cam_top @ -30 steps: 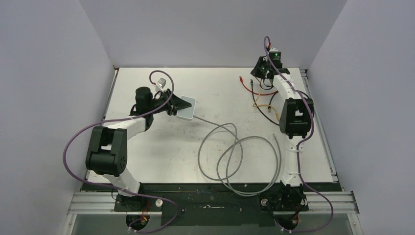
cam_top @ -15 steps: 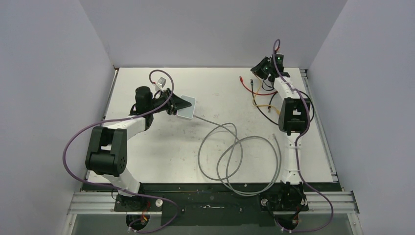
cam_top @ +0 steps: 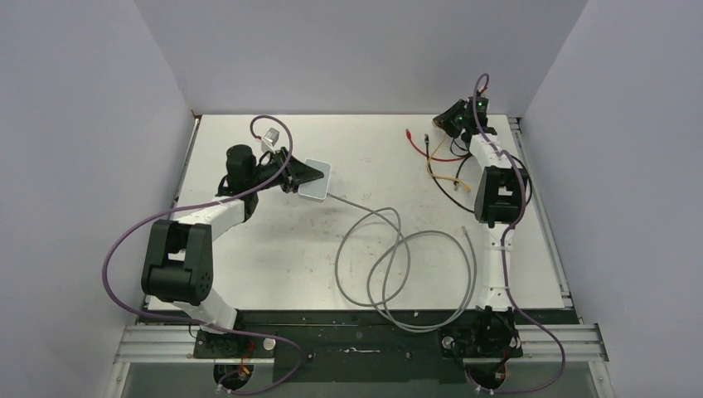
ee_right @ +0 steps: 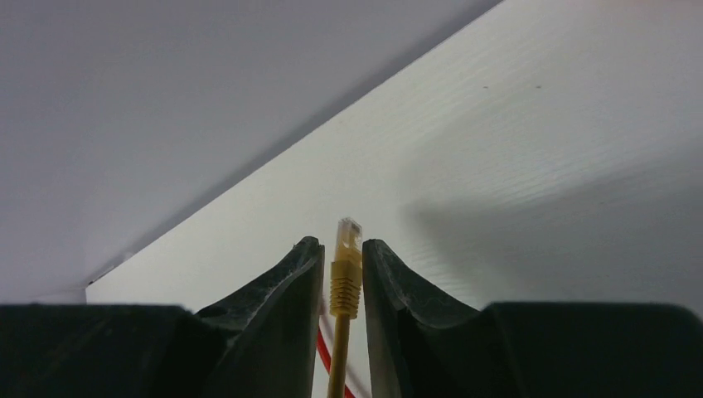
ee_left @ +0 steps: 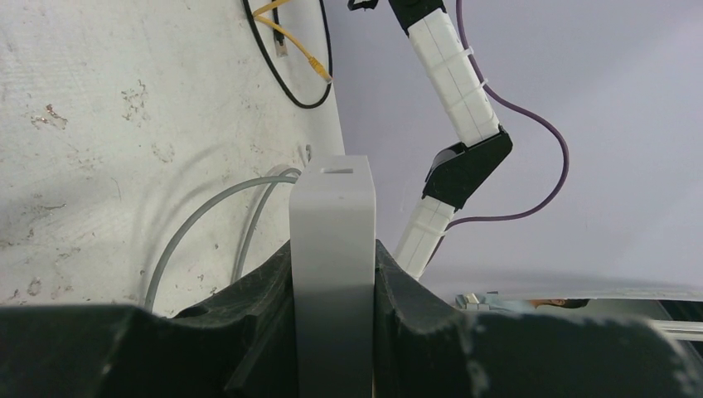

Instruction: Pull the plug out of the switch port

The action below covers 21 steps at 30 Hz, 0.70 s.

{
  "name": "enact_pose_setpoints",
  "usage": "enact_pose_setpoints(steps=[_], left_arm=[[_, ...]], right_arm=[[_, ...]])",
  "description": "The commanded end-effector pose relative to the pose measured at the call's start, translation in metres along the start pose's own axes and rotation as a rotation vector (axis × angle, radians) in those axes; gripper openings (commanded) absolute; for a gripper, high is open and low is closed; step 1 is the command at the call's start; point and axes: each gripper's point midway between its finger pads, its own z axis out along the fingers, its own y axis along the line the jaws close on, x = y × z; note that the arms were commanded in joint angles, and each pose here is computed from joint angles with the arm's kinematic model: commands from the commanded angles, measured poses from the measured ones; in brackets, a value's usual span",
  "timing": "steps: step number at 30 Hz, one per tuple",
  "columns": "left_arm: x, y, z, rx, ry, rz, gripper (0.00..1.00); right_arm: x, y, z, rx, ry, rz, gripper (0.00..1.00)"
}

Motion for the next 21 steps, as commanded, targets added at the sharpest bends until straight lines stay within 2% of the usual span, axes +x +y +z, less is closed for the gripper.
enact_pose_setpoints(steps=[1, 7, 14, 21], left_arm=[[-0.006, -0.025, -0.008, 0.047, -0.027, 0.064, 0.00], [-0.006, -0.022, -0.007, 0.051, -0.031, 0.059, 0.00], [-0.007, -0.022, -0.006, 0.053, -0.030, 0.059, 0.00], [-0.009, -0.022, -0.004, 0.058, -0.029, 0.062, 0.00]], right_arm=[[-0.035, 0.002, -0.015, 0.056, -0.091, -0.039, 0.28], [-0.046, -0.007, -0.022, 0.093, -0.102, -0.067, 0.40], [-0.053, 0.000, -0.033, 0.087, -0.104, -0.096, 0.60], [-0.055, 0.014, -0.055, 0.071, -0.093, -0.158, 0.90]])
